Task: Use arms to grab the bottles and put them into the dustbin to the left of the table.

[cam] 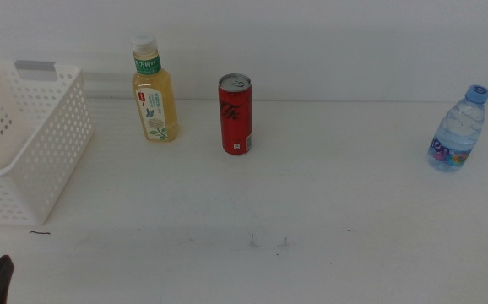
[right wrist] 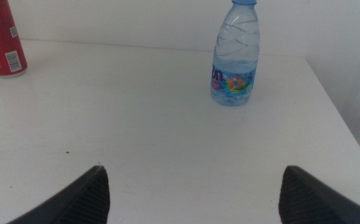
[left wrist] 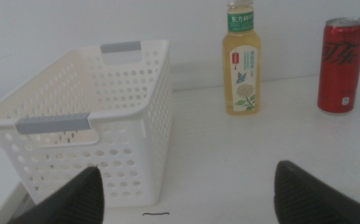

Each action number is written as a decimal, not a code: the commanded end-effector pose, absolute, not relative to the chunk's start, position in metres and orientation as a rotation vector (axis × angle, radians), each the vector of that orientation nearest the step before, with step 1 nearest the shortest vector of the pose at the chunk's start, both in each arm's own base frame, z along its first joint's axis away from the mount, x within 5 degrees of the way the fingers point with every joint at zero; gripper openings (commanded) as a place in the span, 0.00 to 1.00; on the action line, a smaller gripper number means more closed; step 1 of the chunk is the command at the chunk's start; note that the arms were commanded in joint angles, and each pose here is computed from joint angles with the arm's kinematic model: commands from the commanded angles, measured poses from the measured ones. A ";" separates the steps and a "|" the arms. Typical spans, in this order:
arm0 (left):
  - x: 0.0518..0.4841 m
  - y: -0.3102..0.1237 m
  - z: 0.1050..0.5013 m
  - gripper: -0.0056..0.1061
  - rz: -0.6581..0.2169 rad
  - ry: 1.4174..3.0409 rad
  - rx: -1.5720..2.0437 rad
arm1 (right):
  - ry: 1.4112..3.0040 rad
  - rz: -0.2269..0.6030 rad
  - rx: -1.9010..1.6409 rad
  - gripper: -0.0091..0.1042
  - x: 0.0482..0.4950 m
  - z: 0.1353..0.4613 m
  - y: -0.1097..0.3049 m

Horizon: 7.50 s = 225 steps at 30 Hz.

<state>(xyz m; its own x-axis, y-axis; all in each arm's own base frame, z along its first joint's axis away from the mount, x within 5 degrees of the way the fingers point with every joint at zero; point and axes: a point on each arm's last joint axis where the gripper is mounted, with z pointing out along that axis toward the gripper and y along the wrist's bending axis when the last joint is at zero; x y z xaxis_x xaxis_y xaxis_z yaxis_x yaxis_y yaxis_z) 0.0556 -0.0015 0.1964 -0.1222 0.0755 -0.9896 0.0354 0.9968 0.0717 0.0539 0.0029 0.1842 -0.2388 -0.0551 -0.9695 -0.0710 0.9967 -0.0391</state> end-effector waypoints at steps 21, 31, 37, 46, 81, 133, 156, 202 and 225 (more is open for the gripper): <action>0.150 -0.069 0.180 0.89 -0.296 1.516 0.406 | 1.795 0.003 -0.095 0.89 0.054 0.185 0.002; 0.157 -0.075 0.159 0.89 -0.366 1.654 0.391 | 1.795 0.003 -0.095 0.89 0.054 0.185 0.002; 0.159 -0.077 0.161 0.89 -0.376 1.641 0.395 | 1.795 0.003 -0.095 0.89 0.054 0.185 0.002; 0.227 -0.110 0.168 0.89 -0.432 1.684 0.410 | 1.795 0.003 -0.095 0.89 0.054 0.185 0.002; 0.435 -0.193 0.085 0.89 -0.441 1.675 0.282 | 1.795 0.003 -0.095 0.89 0.054 0.185 0.002; 0.290 -0.084 0.342 0.17 -0.245 2.454 0.322 | 1.795 0.003 -0.095 0.89 0.054 0.185 0.002; 0.410 0.123 0.282 0.17 -0.032 2.804 0.106 | 1.795 0.003 -0.095 0.89 0.054 0.185 0.002; 0.217 -0.059 0.274 0.89 -0.165 1.854 0.276 | 1.795 0.003 -0.095 0.89 0.054 0.185 0.002; 0.276 -0.075 0.128 0.89 -0.197 1.713 0.150 | 1.795 0.003 -0.095 0.89 0.054 0.185 0.002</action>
